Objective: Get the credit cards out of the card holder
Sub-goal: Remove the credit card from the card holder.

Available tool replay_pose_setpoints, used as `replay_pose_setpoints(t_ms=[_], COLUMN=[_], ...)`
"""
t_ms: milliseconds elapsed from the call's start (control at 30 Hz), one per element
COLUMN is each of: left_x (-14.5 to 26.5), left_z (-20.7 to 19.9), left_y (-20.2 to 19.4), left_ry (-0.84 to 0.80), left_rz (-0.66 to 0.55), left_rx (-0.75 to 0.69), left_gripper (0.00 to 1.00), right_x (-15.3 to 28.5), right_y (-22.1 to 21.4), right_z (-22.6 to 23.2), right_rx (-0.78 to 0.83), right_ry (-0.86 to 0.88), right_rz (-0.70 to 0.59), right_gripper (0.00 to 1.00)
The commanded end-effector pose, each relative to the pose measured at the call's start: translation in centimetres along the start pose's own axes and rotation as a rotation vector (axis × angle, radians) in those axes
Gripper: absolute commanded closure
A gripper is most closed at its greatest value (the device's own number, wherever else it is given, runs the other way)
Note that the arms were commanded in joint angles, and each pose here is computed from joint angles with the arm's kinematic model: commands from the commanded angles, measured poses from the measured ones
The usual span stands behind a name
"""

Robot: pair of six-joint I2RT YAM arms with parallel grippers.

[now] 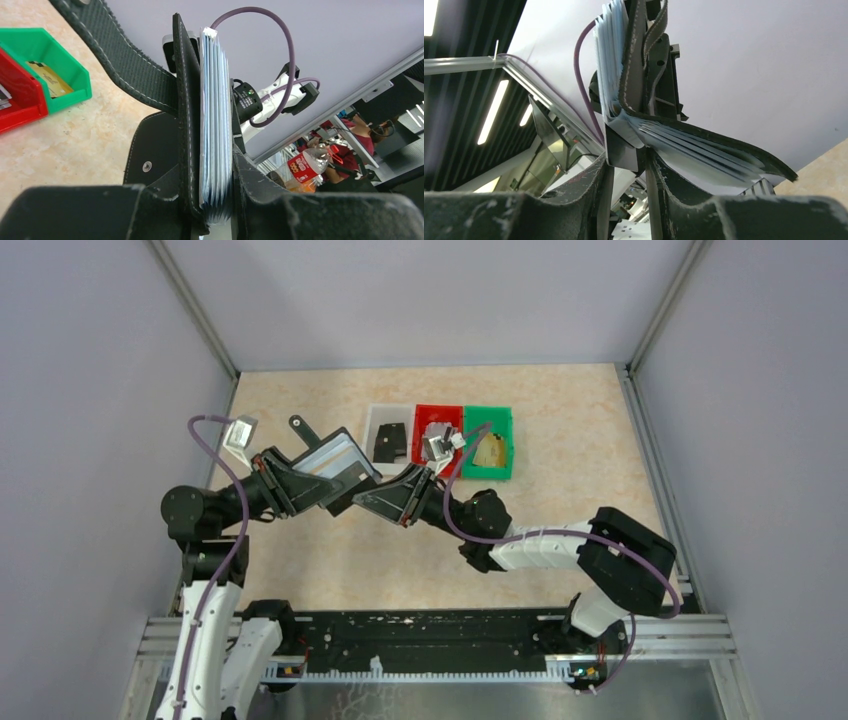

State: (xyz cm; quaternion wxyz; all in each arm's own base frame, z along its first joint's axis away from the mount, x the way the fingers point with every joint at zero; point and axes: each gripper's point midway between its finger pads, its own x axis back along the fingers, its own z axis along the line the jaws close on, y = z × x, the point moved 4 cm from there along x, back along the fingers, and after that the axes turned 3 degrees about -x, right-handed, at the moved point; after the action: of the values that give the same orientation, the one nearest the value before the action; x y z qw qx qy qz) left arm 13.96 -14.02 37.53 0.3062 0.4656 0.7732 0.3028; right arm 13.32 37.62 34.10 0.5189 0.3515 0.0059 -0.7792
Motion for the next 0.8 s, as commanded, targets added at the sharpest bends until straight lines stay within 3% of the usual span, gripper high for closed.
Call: replay_pose_setpoints(t_ms=[0, 167, 333, 433, 600, 767], left_x=[0.1, 0.1, 0.1, 0.0, -0.1, -0.2], left_z=[-1.3, -1.0, -1.3, -1.6, -1.2, -1.2], left_y=[0.2, 0.3, 0.6, 0.9, 0.8, 0.9], left_ry=[-0.018, 0.003, 0.003, -0.002, -0.014, -0.045], left_rz=[0.011, 0.008, -0.001, -0.01, -0.029, -0.048], left_rx=[-0.092, -0.112, -0.105, -0.1, -0.052, -0.018], left_gripper=[0.95, 0.95, 0.92, 0.86, 0.61, 0.61], right_x=[-1.6, -1.5, -1.4, -1.0, -0.5, -0.1], right_y=[2.2, 2.2, 1.7, 1.4, 0.8, 0.6], right_z=[2.9, 3.0, 2.0, 1.3, 0.3, 0.1], right_rx=[0.04, 0.048, 0.049, 0.052, 0.075, 0.093], right_ry=[0.115, 0.117, 0.074, 0.055, 0.03, 0.04], right_rz=[-0.071, -0.068, -0.04, -0.027, -0.007, -0.008], right_gripper=[0.71, 0.71, 1.0, 1.0, 1.0, 1.0])
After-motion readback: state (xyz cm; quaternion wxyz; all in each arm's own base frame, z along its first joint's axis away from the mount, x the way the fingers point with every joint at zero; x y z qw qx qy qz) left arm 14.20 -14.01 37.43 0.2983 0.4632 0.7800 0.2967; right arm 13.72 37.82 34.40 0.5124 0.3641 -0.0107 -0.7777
